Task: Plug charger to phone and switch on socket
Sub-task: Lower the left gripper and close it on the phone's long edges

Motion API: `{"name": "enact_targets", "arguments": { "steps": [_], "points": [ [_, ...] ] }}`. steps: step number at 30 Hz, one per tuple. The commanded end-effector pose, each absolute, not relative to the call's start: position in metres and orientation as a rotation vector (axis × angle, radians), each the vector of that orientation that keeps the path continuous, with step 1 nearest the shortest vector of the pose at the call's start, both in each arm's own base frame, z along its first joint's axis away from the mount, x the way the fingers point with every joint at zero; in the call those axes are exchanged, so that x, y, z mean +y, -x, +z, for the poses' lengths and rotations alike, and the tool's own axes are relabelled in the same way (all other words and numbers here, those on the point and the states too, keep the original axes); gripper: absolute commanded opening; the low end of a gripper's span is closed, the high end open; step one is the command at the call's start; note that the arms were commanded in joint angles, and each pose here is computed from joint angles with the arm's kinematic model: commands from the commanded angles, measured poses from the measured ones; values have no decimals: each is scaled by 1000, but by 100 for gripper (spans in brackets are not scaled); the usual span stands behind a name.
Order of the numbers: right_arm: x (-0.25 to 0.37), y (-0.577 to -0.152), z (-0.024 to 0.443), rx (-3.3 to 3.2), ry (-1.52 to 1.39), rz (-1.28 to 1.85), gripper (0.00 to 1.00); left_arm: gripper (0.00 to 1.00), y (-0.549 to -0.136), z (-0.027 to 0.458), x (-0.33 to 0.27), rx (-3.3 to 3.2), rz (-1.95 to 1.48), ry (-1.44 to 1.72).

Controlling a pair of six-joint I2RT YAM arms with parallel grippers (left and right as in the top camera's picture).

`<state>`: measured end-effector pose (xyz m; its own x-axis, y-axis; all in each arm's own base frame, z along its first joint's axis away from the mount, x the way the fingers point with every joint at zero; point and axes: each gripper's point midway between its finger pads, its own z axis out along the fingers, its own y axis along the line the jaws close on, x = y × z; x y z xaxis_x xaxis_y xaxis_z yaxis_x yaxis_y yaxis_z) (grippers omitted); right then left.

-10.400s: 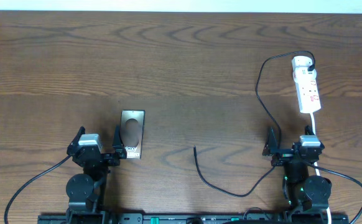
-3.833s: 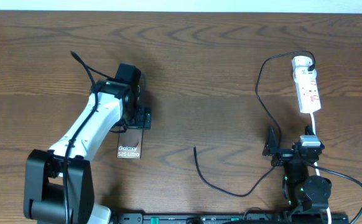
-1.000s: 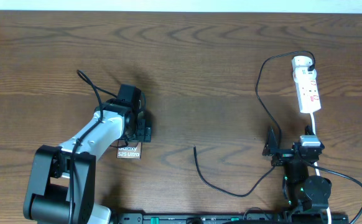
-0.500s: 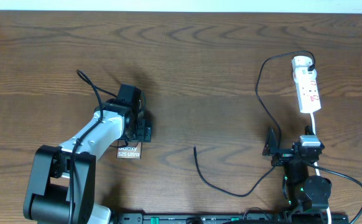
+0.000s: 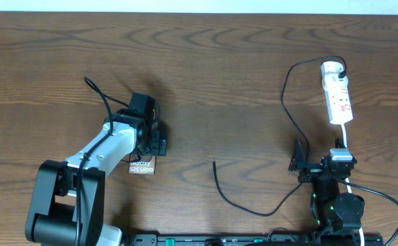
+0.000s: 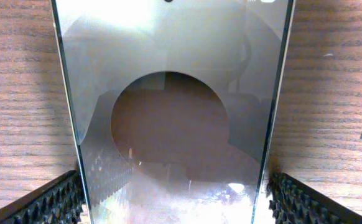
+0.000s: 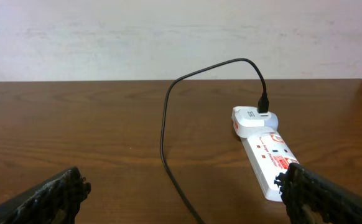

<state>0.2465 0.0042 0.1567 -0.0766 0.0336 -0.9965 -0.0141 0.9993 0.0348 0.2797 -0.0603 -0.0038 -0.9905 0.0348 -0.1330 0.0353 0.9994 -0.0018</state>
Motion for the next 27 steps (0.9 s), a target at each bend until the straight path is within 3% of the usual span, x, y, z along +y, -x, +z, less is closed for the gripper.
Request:
{"name": "enact_targets", "arguments": {
  "steps": [1,12,17,27],
  "points": [
    [4,-246,156,1647,-23,45,99,93,-275,-6,-59,3013,-5,-78],
    [4,-246,156,1647,-23,45,99,91,-276,-6,-60,3009,-6,-78],
    [4,-246,156,1647,-23,45,99,83,-276,-6,-60,3009,-6,-78],
    [4,-246,156,1647,-23,45,99,83,-276,-6,-60,3009,-6,-78]
  ]
}}
